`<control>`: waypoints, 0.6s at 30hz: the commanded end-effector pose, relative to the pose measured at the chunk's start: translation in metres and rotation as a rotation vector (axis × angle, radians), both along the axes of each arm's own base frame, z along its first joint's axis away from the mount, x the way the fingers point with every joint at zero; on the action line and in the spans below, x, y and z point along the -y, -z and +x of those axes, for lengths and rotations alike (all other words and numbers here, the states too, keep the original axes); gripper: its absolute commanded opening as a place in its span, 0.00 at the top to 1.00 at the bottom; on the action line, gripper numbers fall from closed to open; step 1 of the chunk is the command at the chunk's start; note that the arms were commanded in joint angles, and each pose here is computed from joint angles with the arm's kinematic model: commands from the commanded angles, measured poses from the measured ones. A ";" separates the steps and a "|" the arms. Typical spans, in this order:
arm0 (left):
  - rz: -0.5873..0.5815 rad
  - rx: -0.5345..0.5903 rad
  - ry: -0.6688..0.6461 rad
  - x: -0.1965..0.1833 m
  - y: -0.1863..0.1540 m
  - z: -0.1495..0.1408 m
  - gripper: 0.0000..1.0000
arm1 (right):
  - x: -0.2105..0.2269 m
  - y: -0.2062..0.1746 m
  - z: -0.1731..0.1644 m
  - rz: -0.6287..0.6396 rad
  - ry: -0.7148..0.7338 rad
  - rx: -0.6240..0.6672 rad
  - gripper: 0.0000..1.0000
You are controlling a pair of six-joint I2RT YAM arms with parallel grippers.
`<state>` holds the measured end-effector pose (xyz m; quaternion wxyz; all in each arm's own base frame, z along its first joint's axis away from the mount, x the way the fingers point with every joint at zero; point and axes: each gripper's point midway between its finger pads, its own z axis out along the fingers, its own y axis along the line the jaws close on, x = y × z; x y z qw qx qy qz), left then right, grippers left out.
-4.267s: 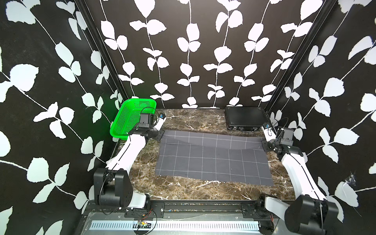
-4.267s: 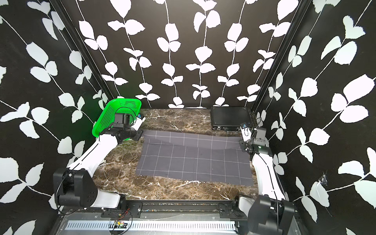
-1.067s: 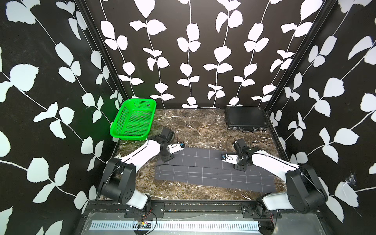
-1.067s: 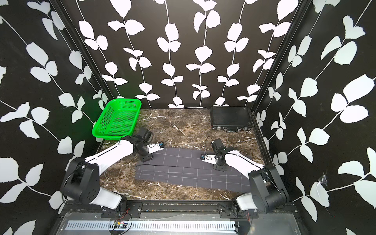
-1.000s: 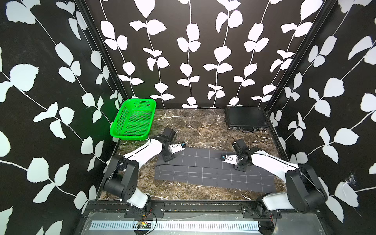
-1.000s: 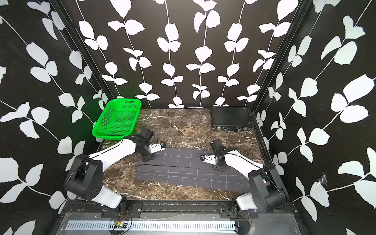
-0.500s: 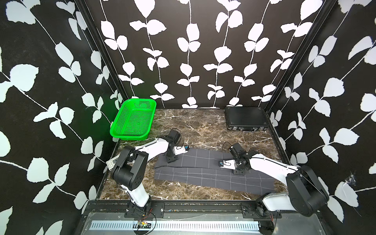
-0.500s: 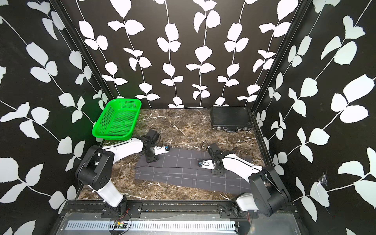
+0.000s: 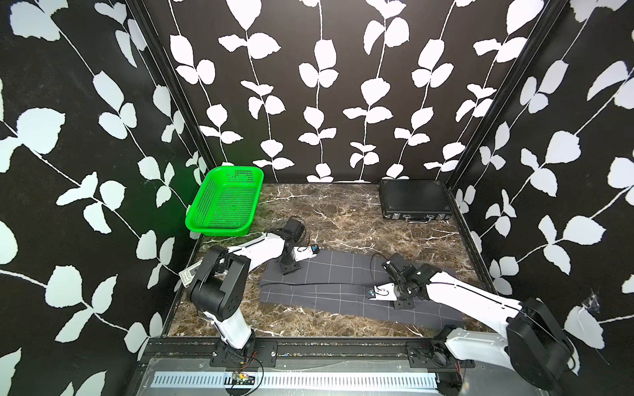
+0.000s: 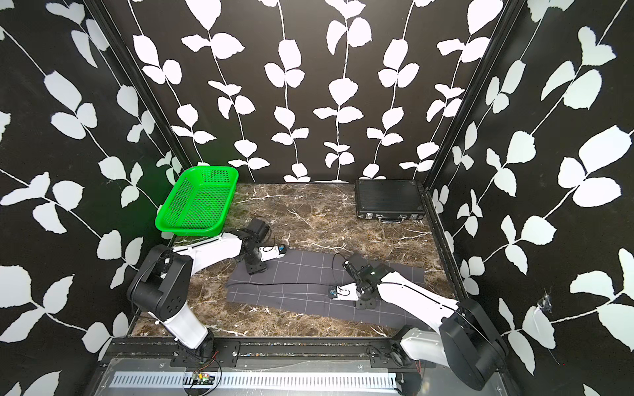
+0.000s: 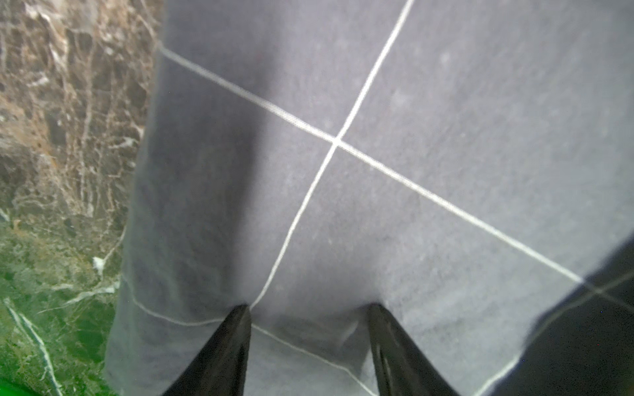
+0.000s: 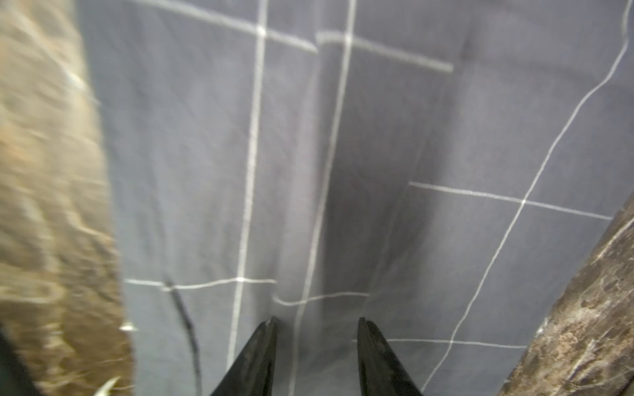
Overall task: Roll up the pillowcase
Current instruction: Fold the pillowcase at the center of the board.
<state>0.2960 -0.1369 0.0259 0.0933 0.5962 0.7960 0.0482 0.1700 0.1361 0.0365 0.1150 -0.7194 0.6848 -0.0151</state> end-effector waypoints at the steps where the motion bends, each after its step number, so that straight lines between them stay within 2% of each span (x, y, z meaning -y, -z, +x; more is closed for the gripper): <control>1: -0.014 0.001 -0.023 0.002 -0.016 -0.007 0.43 | -0.028 -0.026 0.022 0.155 0.108 0.075 0.58; 4: -0.042 0.018 -0.006 0.013 -0.030 -0.017 0.43 | -0.061 -0.049 0.049 0.292 0.170 0.107 0.58; 8: -0.084 -0.010 0.034 0.028 -0.034 -0.039 0.43 | -0.099 -0.055 0.077 0.373 0.195 0.146 0.58; 15: -0.114 -0.090 0.072 0.032 -0.021 -0.064 0.43 | -0.142 -0.037 0.112 0.345 0.164 0.186 0.58; 18: -0.097 -0.118 0.079 0.027 -0.014 -0.072 0.42 | -0.153 -0.020 0.117 0.317 0.144 0.162 0.59</control>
